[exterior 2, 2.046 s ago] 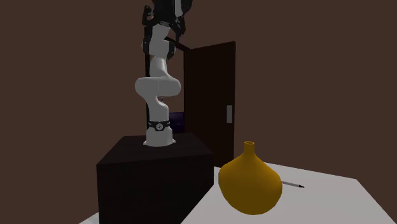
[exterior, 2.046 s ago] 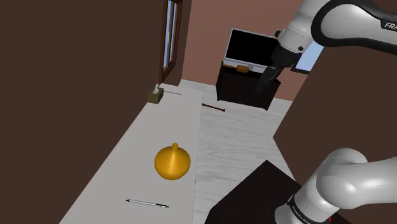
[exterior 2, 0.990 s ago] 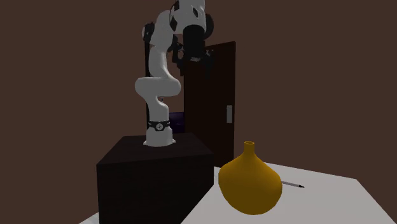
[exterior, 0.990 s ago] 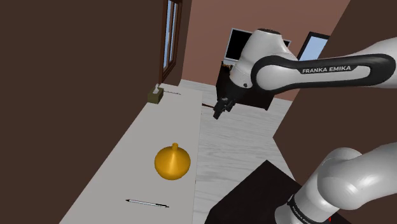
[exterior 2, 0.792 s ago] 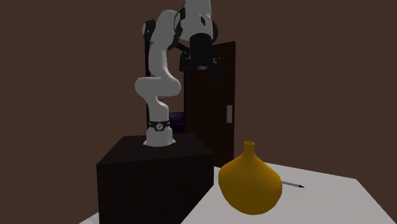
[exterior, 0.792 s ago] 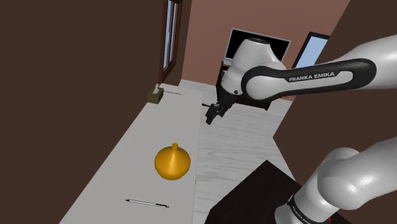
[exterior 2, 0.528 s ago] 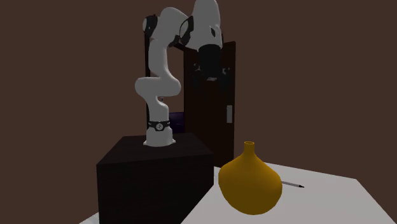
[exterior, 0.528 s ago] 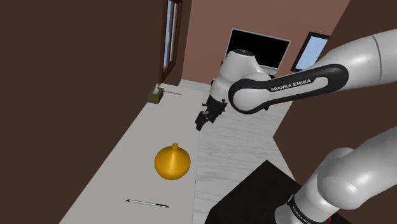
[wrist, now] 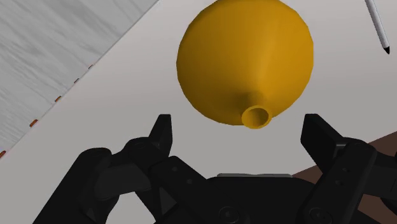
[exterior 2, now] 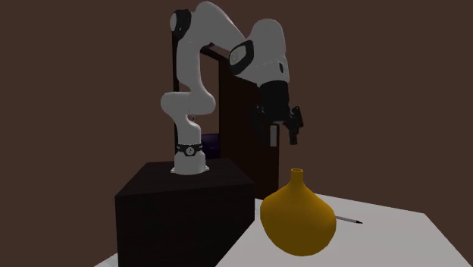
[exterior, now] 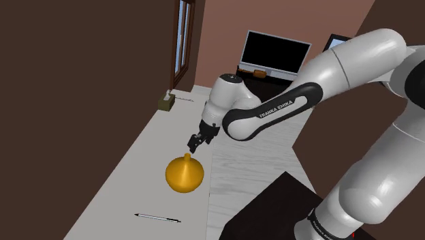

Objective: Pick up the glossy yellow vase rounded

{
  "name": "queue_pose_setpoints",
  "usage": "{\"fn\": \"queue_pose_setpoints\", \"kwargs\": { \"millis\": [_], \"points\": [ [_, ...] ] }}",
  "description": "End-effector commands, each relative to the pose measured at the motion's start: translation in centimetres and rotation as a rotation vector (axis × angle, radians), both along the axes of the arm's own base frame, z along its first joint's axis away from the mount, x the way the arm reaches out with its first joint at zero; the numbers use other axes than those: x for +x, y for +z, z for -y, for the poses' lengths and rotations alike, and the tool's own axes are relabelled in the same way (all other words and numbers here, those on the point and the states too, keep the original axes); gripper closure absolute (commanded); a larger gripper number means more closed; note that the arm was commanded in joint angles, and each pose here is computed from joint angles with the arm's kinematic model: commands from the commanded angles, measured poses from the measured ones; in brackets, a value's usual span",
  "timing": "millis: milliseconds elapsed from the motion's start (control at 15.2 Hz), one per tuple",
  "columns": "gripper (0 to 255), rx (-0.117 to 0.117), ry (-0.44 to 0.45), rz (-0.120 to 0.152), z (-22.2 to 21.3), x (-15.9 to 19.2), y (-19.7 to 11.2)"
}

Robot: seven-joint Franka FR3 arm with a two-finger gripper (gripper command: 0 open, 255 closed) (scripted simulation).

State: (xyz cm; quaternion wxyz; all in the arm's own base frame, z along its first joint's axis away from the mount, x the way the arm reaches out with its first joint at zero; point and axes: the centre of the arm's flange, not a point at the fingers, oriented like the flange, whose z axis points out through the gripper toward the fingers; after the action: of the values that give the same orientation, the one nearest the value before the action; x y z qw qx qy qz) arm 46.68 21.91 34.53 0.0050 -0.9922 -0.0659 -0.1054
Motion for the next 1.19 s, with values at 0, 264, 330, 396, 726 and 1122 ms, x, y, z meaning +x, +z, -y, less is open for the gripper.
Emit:
{"fn": "queue_pose_setpoints", "kwargs": {
  "millis": [0, 264, 330, 396, 726, 1122],
  "points": [
    [0, 0.006, -0.001, 0.001, -1.6, 1.2, -1.8],
    [0, 0.01, -0.002, 0.001, -3.0, 2.3, -4.7],
    [0, 0.01, -0.002, 0.001, -3.0, 2.3, -5.2],
    [0, 0.01, -0.002, 0.001, -3.0, 2.3, -5.8],
    [0, 0.01, -0.001, 0.001, -3.0, 2.3, -7.6],
    [255, 0.01, -0.001, 0.001, -3.0, 2.3, -7.6]
  ]
}}
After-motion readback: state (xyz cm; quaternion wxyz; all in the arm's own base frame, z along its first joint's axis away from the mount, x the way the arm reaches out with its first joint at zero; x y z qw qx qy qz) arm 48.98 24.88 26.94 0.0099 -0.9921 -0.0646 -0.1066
